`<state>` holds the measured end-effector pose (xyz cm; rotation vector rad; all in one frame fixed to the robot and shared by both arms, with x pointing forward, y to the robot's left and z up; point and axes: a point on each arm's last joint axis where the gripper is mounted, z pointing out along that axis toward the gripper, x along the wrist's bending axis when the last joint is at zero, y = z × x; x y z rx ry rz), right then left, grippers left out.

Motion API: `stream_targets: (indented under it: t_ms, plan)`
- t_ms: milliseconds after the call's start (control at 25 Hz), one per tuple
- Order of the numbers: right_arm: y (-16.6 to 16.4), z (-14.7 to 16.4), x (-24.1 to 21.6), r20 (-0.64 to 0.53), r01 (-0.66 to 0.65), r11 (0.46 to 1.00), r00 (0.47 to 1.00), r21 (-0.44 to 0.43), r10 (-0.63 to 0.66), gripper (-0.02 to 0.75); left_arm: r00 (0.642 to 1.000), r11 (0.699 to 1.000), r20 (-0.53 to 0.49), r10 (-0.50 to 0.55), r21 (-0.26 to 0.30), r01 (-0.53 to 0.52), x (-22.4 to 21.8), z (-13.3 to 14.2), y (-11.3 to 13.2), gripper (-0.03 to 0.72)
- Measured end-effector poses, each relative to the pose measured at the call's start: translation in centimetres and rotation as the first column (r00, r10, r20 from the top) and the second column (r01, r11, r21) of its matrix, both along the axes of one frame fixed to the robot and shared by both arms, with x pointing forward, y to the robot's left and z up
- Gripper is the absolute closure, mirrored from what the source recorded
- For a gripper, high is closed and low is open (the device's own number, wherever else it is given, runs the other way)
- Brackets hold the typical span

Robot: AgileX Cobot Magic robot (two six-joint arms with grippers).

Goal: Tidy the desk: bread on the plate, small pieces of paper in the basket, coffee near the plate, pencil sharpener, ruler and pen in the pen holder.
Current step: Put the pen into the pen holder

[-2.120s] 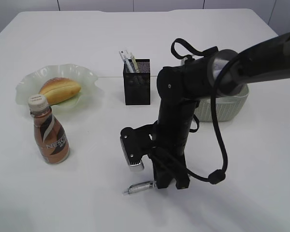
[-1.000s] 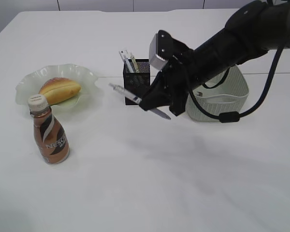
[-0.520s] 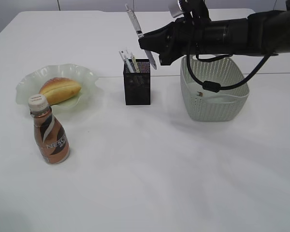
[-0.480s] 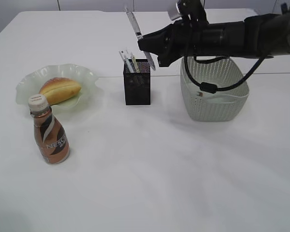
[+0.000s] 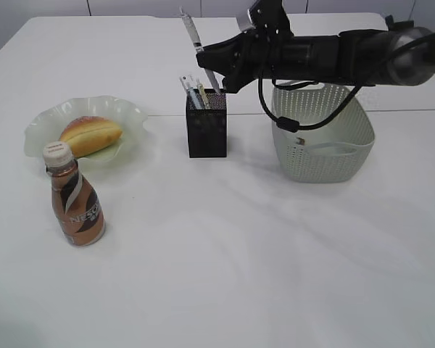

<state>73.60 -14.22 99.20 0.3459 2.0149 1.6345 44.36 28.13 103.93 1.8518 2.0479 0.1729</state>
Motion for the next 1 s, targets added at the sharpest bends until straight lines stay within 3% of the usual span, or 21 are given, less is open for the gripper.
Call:
stream_targets:
  t_ms: [600,1000]
  plan:
    - [0.5,-2.0,3.1,0.023,0.004,0.999,1.000,0.032,-0.005,0.679,1.000,1.000,-0.015,-0.003,0.000,0.003,-0.1,0.0,0.0,0.309]
    - [0.5,-5.5,3.8,-0.050,0.030,0.999,0.998,0.026,-0.028,0.678,1.000,1.000,-0.015,-0.003,0.003,0.004,-0.1,0.0,0.0,0.309]
